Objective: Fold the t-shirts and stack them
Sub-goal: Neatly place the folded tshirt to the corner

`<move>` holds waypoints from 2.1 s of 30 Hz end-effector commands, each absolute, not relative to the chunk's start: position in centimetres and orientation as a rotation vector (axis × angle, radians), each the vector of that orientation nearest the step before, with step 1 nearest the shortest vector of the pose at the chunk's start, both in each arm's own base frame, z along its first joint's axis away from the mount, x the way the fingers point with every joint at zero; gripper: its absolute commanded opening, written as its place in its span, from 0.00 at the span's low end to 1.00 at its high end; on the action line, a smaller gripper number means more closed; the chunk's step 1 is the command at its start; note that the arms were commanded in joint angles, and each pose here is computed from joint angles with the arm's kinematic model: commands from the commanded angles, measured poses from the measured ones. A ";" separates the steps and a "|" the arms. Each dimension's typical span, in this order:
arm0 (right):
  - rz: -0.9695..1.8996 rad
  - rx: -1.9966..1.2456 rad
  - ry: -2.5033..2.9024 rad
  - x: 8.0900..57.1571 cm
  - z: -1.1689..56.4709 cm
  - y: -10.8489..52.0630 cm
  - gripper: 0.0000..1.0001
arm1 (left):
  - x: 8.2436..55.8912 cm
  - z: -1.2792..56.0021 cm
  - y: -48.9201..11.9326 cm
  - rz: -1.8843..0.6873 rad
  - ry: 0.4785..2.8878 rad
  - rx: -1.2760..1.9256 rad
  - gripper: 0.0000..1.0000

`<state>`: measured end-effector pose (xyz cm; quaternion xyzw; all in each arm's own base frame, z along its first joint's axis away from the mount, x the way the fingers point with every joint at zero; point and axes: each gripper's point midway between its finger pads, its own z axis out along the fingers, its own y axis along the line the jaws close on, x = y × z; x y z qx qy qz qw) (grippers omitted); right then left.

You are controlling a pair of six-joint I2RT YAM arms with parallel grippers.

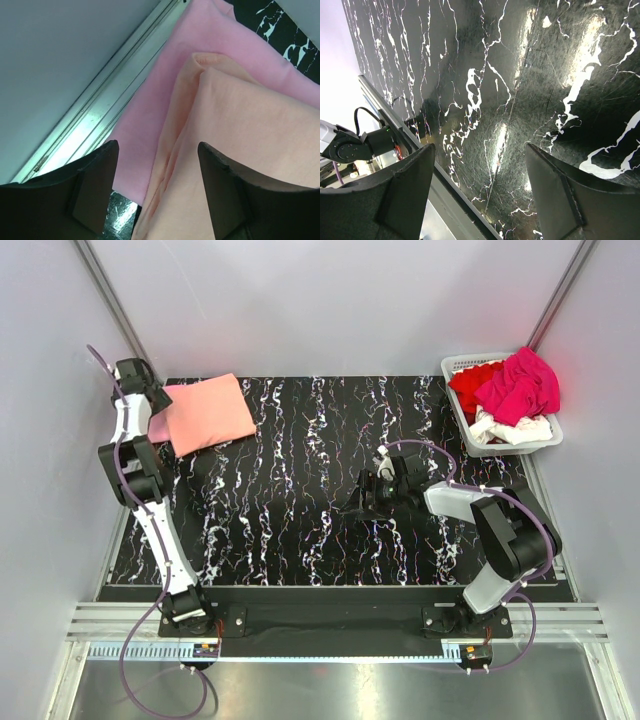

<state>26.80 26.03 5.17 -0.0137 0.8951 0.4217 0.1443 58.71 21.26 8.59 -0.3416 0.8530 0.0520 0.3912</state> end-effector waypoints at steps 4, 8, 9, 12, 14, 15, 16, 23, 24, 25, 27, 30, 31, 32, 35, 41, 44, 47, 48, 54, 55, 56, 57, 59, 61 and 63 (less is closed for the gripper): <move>1.241 -0.079 2.542 27.7 6.3 26.5 0.80 | 60.6 7.8 19.3 -0.057 2.178 -0.843 0.64; 1.242 -0.077 2.543 27.8 6.3 26.4 0.80 | 61.1 7.4 18.6 -0.117 2.174 -0.845 0.61; 1.243 -0.075 2.545 27.8 6.3 26.4 0.80 | 61.0 7.2 18.6 -0.117 2.178 -0.852 0.61; 1.243 -0.077 2.545 27.7 6.3 26.5 0.80 | 60.8 6.5 18.8 -0.117 2.183 -0.873 0.61; 1.242 -0.076 2.546 27.8 6.3 26.4 0.80 | 60.7 5.7 18.9 -0.135 2.189 -0.897 0.61; 1.242 -0.077 2.544 27.8 6.3 26.4 0.80 | 60.7 5.5 18.9 -0.143 2.189 -0.898 0.61; 1.243 -0.078 2.545 27.7 6.3 26.5 0.80 | 60.7 5.1 18.9 -0.149 2.194 -0.906 0.59; 1.243 -0.075 2.545 27.8 6.3 26.4 0.81 | 61.0 6.9 18.8 -0.143 2.156 -0.886 0.51; 1.243 -0.075 2.545 27.8 6.3 26.4 0.80 | 61.2 7.4 18.8 -0.144 2.146 -0.877 0.49; 1.243 -0.075 2.543 27.8 6.4 26.4 0.80 | 61.3 8.0 18.7 -0.146 2.136 -0.869 0.44; 1.242 -0.077 2.544 27.8 6.3 26.4 0.80 | 61.3 8.3 18.8 -0.145 2.132 -0.863 0.35; 1.244 -0.077 2.544 27.8 6.3 26.4 0.80 | 61.3 8.5 18.6 -0.146 2.134 -0.857 0.25; 1.244 -0.079 2.546 27.7 6.3 26.5 0.80 | 61.2 8.2 18.6 -0.145 2.137 -0.862 0.22; 1.244 -0.077 2.546 27.8 6.3 26.4 0.80 | 61.2 8.1 18.6 -0.144 2.139 -0.861 0.20; 1.244 -0.079 2.545 27.8 6.3 26.5 0.80 | 61.2 7.8 18.6 -0.150 2.145 -0.867 0.08; 1.250 -0.079 2.543 27.8 6.4 26.5 0.80 | 61.9 10.4 17.3 -0.179 2.117 -0.794 0.00; 1.252 -0.079 2.545 27.7 6.3 26.5 0.80 | 62.2 12.2 16.8 -0.167 2.099 -0.753 0.00; 1.254 -0.080 2.543 27.7 6.3 26.5 0.80 | 62.2 14.2 16.5 -0.154 2.083 -0.726 0.00; 1.255 -0.082 2.541 27.7 6.4 26.5 0.80 | 62.3 14.2 16.4 -0.165 2.078 -0.725 0.00; 1.272 -0.079 2.529 27.8 6.5 26.4 0.80 | 63.0 14.6 15.0 -0.200 2.087 -0.656 0.00; 1.276 -0.076 2.531 27.7 6.4 26.4 0.80 | 63.0 14.6 14.7 -0.206 2.087 -0.647 0.00; 1.278 -0.074 2.530 27.7 6.5 26.3 0.80 | 63.1 14.9 14.3 -0.210 2.085 -0.639 0.00; 1.280 -0.074 2.529 27.7 6.5 26.4 0.80 | 63.1 14.9 14.3 -0.208 2.084 -0.641 0.00; 1.280 -0.073 2.527 27.8 6.5 26.3 0.79 | 63.2 15.5 14.2 -0.204 2.076 -0.628 0.00; 1.283 -0.072 2.527 27.7 6.5 26.3 0.80 | 63.1 16.0 14.5 -0.179 2.074 -0.609 0.00; 1.285 -0.071 2.526 27.7 6.5 26.3 0.79 | 63.1 16.1 15.2 -0.157 2.068 -0.611 0.00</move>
